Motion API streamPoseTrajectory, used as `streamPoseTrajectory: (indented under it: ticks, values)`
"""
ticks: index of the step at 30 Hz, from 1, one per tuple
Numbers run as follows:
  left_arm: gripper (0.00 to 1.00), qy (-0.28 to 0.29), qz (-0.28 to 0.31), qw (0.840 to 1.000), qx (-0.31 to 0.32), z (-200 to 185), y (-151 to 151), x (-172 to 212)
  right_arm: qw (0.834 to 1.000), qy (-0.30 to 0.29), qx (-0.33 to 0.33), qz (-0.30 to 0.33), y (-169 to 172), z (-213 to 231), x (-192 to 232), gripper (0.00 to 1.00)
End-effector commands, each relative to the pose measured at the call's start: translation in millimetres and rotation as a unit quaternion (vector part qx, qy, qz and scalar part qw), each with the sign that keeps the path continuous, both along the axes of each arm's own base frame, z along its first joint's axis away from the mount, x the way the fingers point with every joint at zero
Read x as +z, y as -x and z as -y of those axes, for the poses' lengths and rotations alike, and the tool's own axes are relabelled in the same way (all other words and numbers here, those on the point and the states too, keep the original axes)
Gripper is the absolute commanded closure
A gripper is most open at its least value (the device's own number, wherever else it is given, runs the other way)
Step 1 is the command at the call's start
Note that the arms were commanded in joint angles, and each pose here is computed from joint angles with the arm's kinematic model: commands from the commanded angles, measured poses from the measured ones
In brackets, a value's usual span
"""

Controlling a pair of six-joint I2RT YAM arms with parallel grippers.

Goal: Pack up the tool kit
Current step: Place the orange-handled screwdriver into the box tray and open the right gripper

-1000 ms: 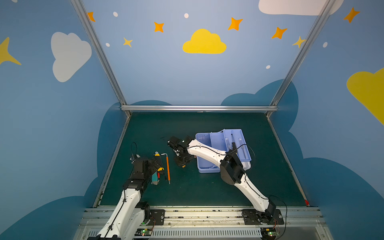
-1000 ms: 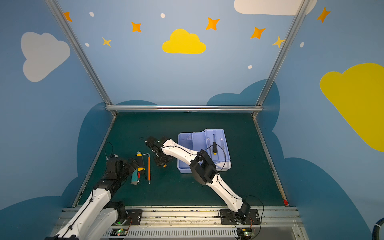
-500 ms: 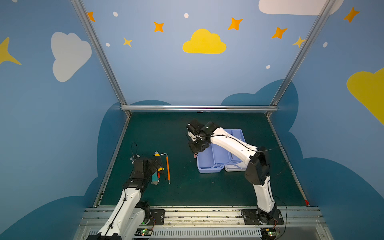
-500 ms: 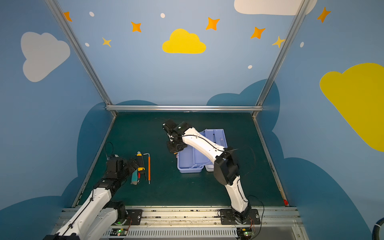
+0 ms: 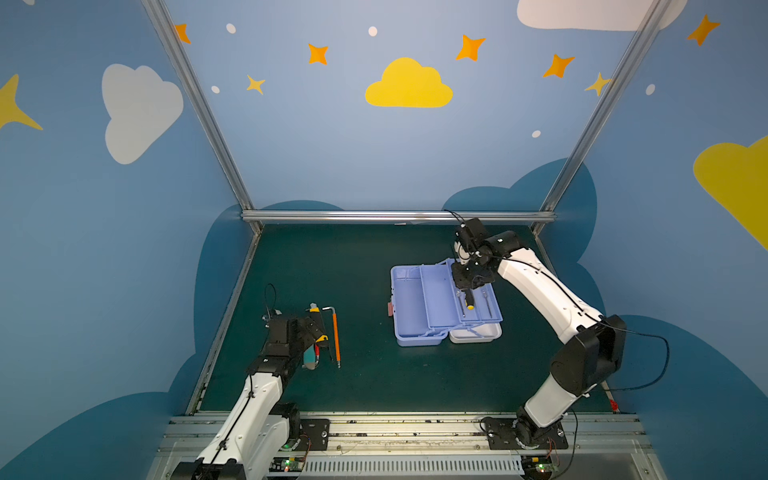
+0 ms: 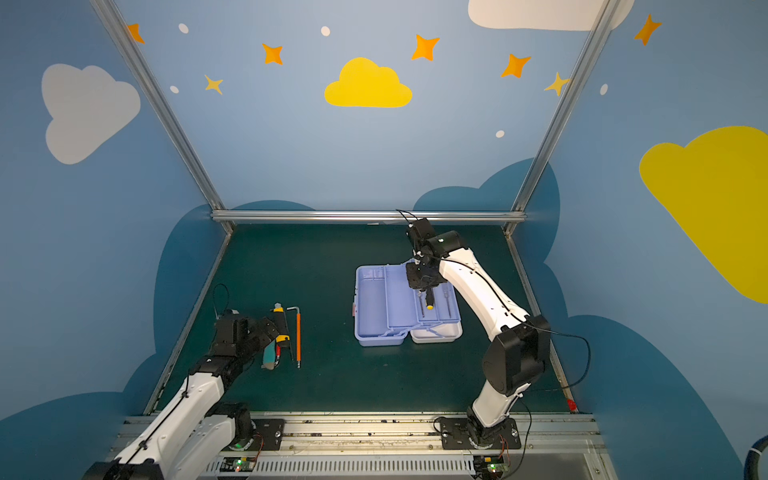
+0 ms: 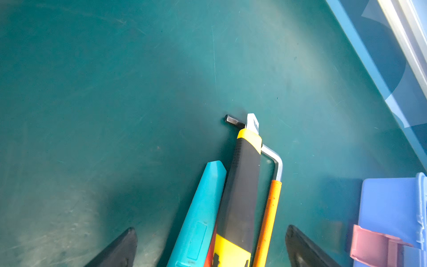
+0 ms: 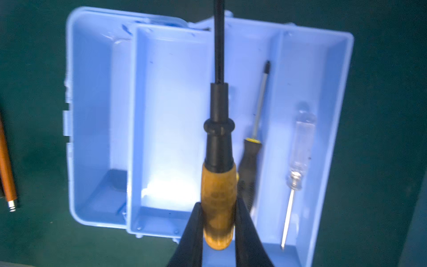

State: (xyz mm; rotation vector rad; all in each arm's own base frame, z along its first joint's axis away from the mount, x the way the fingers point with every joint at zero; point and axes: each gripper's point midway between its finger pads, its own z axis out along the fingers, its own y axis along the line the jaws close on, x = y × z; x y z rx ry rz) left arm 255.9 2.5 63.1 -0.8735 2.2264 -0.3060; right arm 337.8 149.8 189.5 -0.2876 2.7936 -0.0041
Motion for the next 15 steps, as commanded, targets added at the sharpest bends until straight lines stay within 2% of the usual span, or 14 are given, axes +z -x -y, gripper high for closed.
streamPoseTrajectory:
  ticks: [1,7,15]
  values:
    - [0.00,-0.002,0.004,1.000,0.000,-1,-1,-1,0.999,0.030,-0.015,-0.002,7,31,-3,1.00]
    - [0.00,-0.002,0.003,1.000,-0.001,-1,-1,-2,0.998,0.036,-0.039,-0.021,9,57,-21,1.00]
    - [0.00,-0.002,0.004,1.000,0.000,-1,-1,-1,0.997,0.032,-0.049,-0.056,10,53,-44,1.00]
